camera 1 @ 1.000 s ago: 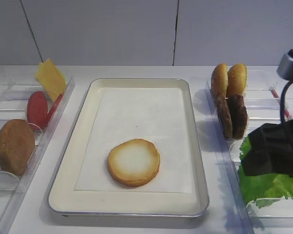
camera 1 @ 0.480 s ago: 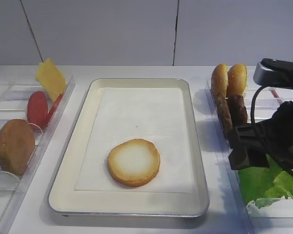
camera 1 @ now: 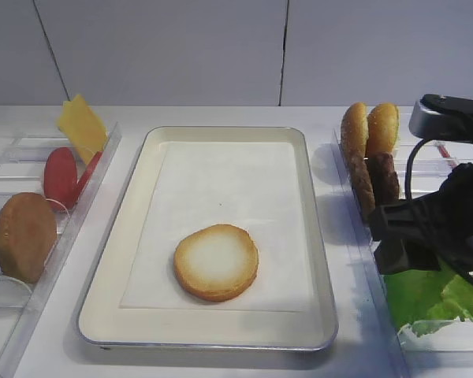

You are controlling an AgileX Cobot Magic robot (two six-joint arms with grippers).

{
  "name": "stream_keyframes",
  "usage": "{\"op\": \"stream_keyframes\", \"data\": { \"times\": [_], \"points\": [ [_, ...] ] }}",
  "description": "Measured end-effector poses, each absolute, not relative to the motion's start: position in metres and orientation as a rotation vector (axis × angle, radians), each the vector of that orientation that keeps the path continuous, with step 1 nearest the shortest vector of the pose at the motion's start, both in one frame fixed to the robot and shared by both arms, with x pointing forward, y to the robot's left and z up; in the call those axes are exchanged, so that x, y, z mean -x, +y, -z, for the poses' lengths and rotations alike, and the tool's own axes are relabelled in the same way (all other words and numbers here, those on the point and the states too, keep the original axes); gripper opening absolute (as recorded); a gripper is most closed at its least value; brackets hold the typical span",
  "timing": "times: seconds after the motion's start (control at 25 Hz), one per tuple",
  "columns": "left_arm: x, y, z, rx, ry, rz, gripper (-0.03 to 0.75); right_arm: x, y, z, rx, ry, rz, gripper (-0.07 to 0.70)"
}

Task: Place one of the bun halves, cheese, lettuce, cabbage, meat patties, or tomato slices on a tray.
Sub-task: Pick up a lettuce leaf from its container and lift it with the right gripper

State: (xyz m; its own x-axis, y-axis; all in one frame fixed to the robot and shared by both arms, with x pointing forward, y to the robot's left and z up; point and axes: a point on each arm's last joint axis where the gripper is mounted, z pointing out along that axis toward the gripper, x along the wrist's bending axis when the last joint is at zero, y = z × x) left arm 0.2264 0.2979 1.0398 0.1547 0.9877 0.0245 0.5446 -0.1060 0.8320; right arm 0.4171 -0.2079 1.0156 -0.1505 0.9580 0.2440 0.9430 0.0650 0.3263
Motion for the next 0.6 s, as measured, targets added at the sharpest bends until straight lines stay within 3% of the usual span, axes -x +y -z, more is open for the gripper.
{"op": "stream_keyframes", "data": {
  "times": [0.12, 0.36, 0.6],
  "points": [
    [-0.2264, 0.2979, -1.0398, -1.744, 1.472, -0.815, 0.28, -0.4172, -0.2083, -1.0155, -2.02, 2.265, -0.64, 0.368],
    [-0.2264, 0.2979, -1.0398, -1.744, 1.472, -0.815, 0.28, -0.4159, -0.21, -1.0146, -2.03, 2.264, -0.602, 0.069],
    [-0.2264, 0.2979, -1.0398, -1.744, 1.472, -0.815, 0.28, -0.4139, -0.2094, -1.0191, -2.057, 2.277, -0.587, 0.039]
  ]
}}
